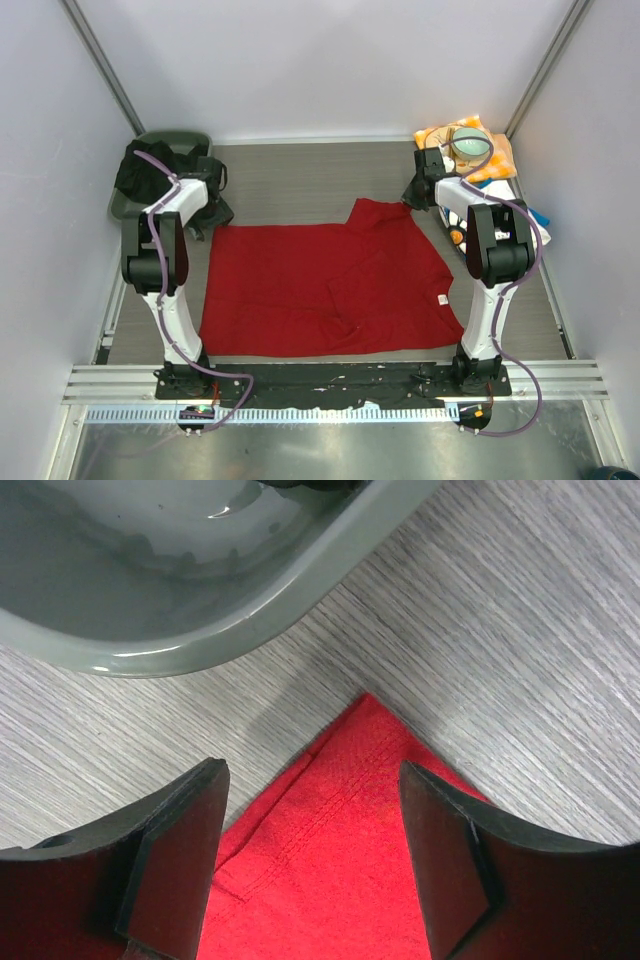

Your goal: Fold and stack the t-shirts

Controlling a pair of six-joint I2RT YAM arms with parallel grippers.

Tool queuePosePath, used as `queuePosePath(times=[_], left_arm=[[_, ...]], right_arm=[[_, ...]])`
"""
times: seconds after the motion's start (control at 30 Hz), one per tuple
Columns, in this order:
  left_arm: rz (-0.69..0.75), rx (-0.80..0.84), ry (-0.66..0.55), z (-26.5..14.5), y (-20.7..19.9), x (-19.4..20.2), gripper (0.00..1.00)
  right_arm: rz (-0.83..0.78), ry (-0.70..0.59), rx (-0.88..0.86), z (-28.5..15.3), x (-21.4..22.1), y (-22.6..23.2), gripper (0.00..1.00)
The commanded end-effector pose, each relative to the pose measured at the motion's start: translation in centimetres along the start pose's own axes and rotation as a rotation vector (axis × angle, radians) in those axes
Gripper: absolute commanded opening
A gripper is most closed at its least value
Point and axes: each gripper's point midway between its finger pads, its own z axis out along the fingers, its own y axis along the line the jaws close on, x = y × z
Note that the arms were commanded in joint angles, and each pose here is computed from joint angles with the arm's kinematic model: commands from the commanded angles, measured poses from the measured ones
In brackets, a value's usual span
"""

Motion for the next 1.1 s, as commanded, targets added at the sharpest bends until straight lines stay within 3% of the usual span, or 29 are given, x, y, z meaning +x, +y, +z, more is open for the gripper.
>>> queuePosePath(times=[0.0, 0.53, 0.7, 0.97, 1.07], left_arm=[[-0.01, -0.004, -0.053, 0.5, -0.3, -0.8, 0.71], [-0.048, 0.009, -0.074, 2.2, -1.8, -0.2, 0.52], [-0.048, 0.009, -0.073, 2.5, -2.2, 0.1, 0.37], [-0.05, 0.006, -0.083, 2.6, -2.0, 0.1, 0.0], [-0.058, 0.021, -0.092, 1.9, -2.2, -0.2, 0.0]], right_arm=[[-0.011, -0.062, -0.061, -2.0, -1.9, 1.6, 0.01], [-0.014, -0.063, -0.072, -2.1, -1.9, 1.7, 0.01], [-0.014, -0.059, -0.069, -1.9, -1.8, 1.7, 0.01], [-0.013, -0.066, -0.076, -2.2, -2.0, 1.9, 0.01], [-0.015, -0.083, -0.084, -2.8, -2.7, 2.3, 0.01]])
